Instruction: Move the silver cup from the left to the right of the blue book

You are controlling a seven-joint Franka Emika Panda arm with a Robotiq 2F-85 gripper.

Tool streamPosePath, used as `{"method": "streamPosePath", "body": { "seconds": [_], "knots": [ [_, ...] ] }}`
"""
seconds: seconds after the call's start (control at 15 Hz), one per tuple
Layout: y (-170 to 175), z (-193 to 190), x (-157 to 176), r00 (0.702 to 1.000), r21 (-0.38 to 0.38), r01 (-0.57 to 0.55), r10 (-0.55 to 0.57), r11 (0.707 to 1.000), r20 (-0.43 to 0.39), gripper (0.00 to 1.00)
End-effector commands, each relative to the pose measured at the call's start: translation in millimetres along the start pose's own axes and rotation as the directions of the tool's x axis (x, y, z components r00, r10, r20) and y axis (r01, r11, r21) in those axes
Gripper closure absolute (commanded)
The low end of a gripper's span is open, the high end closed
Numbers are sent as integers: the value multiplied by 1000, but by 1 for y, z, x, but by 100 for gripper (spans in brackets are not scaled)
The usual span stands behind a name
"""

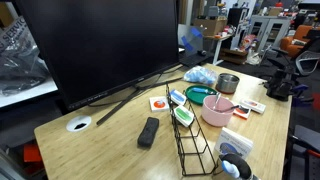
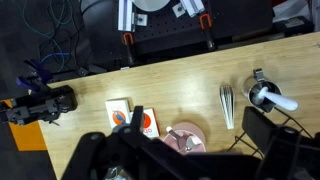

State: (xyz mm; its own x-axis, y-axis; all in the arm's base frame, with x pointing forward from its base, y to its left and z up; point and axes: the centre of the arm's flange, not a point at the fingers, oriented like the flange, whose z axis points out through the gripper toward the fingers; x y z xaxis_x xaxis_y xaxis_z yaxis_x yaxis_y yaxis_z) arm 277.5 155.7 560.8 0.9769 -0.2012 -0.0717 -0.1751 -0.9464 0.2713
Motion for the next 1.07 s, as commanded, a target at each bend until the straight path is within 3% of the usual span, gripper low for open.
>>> {"method": "streamPosePath", "body": {
  "seconds": [0.0,0.33,0.47,0.67,0.73,0.8,1.0],
  "knots": [
    [0,0,0,1000,0,0,0,1000,0,0],
    [-20,28,1,988,-2,148,-148,989,55,0],
    [-32,42,-2,965,9,251,-251,968,80,0],
    [-52,58,-10,914,87,388,-395,918,97,0],
    [-59,62,-12,906,119,402,-413,908,91,0],
    [-57,56,-13,929,54,353,-357,934,96,0],
    [-60,59,-14,917,81,382,-388,921,92,0]
  ]
}}
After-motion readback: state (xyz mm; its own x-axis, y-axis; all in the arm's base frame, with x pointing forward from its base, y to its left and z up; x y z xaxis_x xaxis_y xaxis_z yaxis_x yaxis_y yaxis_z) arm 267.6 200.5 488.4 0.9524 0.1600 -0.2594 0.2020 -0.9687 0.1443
